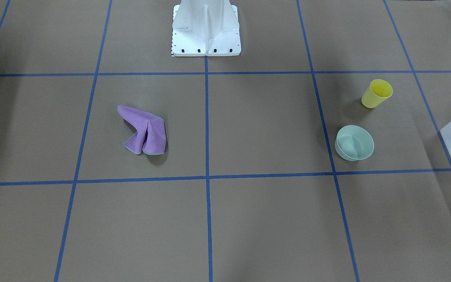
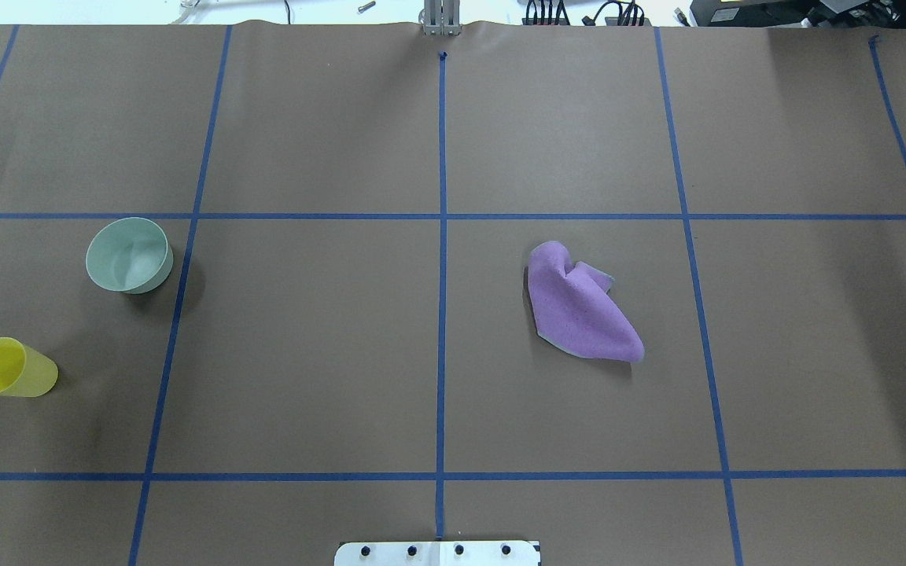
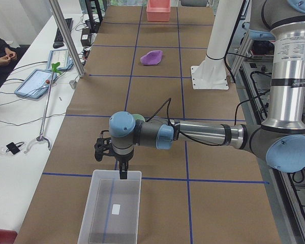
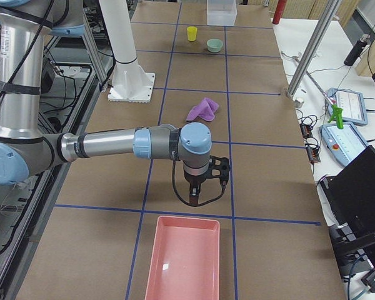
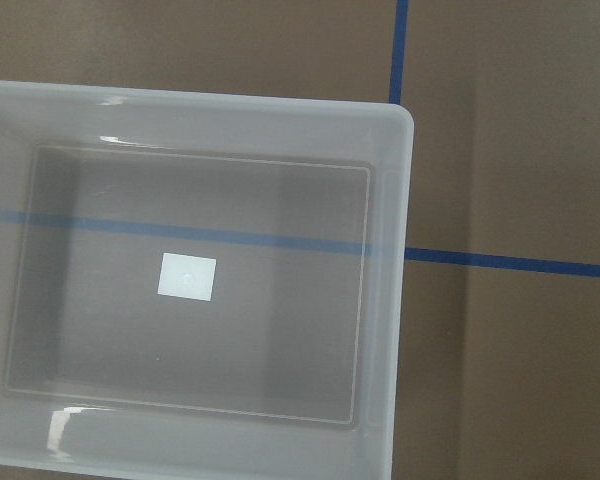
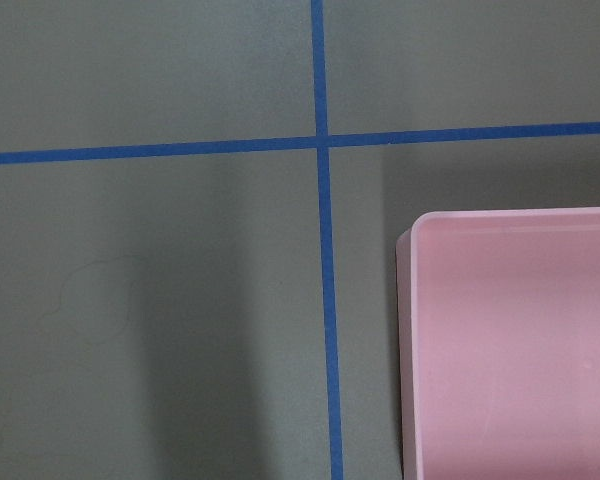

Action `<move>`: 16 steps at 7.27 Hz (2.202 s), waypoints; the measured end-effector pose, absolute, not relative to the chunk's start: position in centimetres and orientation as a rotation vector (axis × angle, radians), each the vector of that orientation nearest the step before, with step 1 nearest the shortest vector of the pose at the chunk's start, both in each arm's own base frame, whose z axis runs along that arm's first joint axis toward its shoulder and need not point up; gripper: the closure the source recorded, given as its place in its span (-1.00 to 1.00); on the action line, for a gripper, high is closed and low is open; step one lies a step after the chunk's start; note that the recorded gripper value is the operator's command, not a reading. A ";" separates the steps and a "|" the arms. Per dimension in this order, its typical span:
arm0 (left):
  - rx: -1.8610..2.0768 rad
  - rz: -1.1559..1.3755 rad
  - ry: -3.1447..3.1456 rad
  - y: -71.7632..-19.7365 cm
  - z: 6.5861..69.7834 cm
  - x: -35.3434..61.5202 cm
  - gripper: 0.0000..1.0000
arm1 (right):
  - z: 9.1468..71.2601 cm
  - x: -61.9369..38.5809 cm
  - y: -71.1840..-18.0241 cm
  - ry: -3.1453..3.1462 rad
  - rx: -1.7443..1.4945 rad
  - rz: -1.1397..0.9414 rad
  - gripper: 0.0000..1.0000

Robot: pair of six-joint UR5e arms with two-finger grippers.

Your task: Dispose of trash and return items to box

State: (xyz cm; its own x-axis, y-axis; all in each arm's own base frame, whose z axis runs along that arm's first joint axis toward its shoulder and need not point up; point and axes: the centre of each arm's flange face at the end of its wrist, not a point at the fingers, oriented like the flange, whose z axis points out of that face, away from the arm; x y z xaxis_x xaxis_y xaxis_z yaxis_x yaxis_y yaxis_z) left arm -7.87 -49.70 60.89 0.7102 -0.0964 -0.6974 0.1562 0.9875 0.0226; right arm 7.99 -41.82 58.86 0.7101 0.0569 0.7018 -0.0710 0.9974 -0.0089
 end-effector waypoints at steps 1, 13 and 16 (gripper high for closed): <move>0.082 -0.171 0.774 -50.0 60.1 -7.7 -0.98 | 58.9 8.0 -41.8 -0.780 0.019 0.071 -1.00; -0.046 -0.334 0.965 -38.1 56.1 11.4 -0.97 | 59.2 7.9 -41.6 -0.785 0.006 0.076 -1.00; -0.095 -0.363 0.922 -35.4 56.5 12.9 -0.97 | 59.3 7.9 -41.6 -0.785 0.004 0.077 -1.00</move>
